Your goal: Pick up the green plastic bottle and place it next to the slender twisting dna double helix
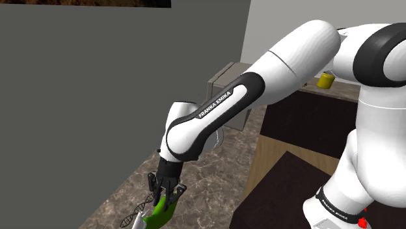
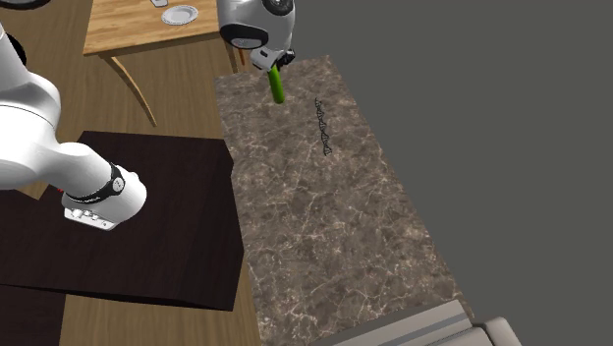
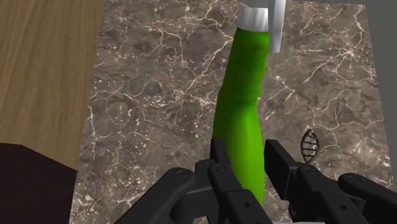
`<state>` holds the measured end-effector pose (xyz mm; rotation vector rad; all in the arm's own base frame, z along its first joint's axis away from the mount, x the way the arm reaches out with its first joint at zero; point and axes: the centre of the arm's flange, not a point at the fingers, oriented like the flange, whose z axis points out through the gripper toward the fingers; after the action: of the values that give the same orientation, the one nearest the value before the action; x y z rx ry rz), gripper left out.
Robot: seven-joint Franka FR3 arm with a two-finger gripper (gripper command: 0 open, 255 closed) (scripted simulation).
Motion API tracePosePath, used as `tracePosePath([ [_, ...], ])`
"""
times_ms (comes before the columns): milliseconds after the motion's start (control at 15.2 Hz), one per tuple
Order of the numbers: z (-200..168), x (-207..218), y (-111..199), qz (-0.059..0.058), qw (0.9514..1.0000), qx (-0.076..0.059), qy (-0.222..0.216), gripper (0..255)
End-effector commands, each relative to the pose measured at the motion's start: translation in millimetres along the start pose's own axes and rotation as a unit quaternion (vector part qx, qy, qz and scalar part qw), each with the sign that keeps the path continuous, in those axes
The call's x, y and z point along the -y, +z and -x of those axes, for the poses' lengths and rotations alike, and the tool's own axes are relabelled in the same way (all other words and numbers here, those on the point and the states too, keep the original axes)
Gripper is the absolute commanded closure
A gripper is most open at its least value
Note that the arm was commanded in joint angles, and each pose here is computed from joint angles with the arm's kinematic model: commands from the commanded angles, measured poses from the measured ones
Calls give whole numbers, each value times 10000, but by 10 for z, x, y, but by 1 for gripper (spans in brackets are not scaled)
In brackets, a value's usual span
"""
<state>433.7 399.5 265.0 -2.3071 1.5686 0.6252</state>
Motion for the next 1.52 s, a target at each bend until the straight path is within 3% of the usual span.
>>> tracePosePath([
  [0, -50, -1, 94, -2, 10000, 0, -1, 255],
  [1452, -630, 11, 1101, -2, 10000, 0, -1, 255],
])
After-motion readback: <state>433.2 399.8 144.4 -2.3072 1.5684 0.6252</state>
